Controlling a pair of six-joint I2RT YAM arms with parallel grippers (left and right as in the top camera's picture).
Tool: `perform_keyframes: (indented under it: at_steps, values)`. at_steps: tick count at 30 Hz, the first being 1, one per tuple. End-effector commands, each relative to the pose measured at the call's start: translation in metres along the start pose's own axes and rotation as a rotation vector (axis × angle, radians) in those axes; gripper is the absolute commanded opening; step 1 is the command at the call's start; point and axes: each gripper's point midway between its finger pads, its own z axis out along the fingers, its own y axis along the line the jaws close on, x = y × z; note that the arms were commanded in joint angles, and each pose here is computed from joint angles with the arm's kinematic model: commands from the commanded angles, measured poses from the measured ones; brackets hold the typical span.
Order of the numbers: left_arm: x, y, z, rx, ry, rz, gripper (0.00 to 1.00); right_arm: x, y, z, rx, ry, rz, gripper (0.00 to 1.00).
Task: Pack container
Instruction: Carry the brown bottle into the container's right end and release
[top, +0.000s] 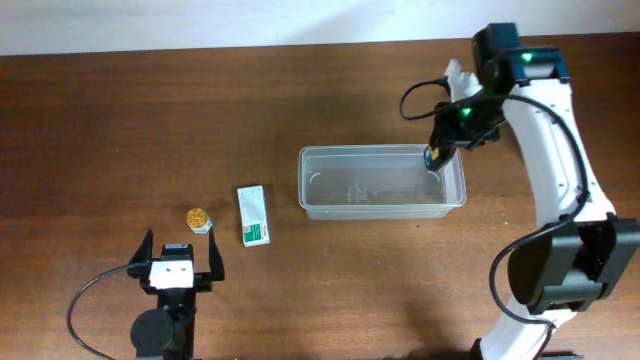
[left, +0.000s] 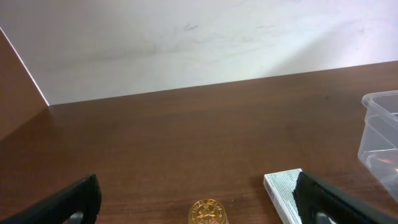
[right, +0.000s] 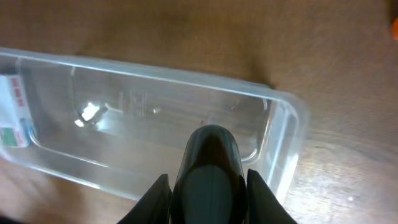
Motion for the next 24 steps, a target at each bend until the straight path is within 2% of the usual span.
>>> perform_keyframes:
  at_steps: [1,11,24]
  values:
    - [0.0,-0.001,0.0,0.006,-0.003,0.012,0.99,0.009,0.008,0.019,0.015,0.029,0.021,0.24]
    - [0.0,-0.001,0.0,0.006,-0.003,0.012,1.0,0.019,-0.01,0.058,0.123,0.048,0.01,0.25]
    - [0.0,-0.001,0.0,0.006,-0.003,0.012,0.99,0.028,-0.024,0.1,0.143,0.031,0.034,0.25]
